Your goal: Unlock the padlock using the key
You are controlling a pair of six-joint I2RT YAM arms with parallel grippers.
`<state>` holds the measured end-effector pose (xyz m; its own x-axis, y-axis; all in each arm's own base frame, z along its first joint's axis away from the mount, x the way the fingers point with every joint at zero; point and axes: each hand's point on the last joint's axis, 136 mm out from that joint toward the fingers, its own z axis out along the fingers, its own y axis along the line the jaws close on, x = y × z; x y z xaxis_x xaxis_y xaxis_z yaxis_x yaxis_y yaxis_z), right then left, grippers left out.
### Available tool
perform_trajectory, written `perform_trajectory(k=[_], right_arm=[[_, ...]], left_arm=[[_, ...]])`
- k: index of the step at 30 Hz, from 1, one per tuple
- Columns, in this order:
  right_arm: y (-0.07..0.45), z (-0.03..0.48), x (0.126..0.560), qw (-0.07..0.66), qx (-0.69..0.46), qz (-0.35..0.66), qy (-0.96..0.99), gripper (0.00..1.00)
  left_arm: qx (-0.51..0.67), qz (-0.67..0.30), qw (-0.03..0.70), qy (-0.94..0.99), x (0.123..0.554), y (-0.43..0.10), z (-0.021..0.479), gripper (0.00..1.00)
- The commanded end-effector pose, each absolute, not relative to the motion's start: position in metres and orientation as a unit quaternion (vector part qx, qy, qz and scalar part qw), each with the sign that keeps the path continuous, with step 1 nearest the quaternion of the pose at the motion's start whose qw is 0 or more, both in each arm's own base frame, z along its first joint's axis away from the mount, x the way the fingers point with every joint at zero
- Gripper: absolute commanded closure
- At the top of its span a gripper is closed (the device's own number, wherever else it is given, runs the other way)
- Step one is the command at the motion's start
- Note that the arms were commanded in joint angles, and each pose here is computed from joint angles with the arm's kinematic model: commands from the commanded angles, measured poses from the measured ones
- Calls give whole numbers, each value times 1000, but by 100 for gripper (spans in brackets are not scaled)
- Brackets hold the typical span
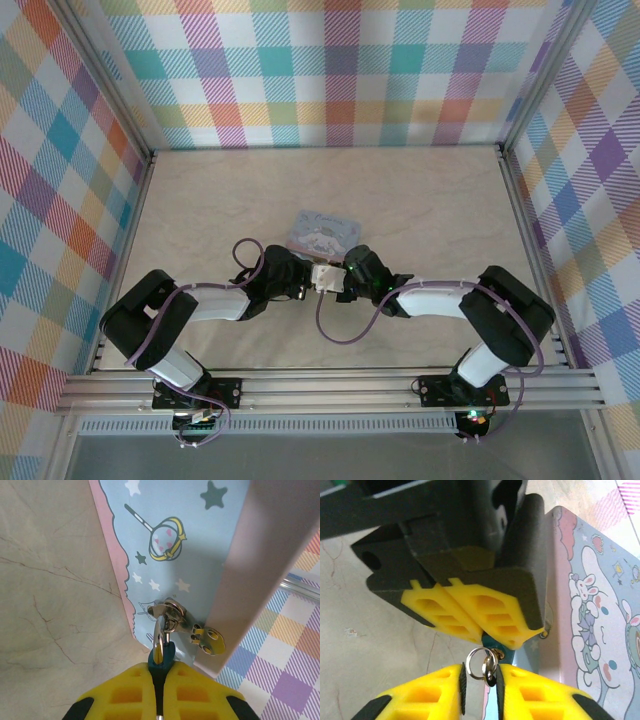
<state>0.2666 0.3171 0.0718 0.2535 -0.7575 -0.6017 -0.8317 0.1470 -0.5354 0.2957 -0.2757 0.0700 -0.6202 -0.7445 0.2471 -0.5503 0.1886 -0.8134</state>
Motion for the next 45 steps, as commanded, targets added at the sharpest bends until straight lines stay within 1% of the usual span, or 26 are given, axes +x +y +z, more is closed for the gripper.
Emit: perform_trajectory(k=[1,4,6,10,16,23,33,38,45], right_arm=[[330,85,271,471,-641,50,604,77],[331,84,273,471,-638,50,607,82],[331,82,274,470,-637,47,609,83],[330,81,278,471,-628,40,618,91],[331,86,279,476,-614,42,629,99],[330,93,282,483,-587,48,648,100],[330,109,284,498,-505,101,698,100],[332,109,283,493,-472,129,720,100],[329,101,283,477,-446,141,744,100]], left_arm=[[-417,-491,107,758,299,-282,86,100],[-417,-490,107,758,299,-281,86,100],[-417,-490,107,758,299,-282,86,100],[-418,-489,107,759,298,-281,84,100],[-418,-488,107,758,297,-281,84,100],[-418,-489,107,758,298,-281,84,100],[-419,-489,106,758,298,-281,83,100],[-418,-490,106,757,298,-281,83,100],[-419,-490,105,757,297,-281,83,100]])
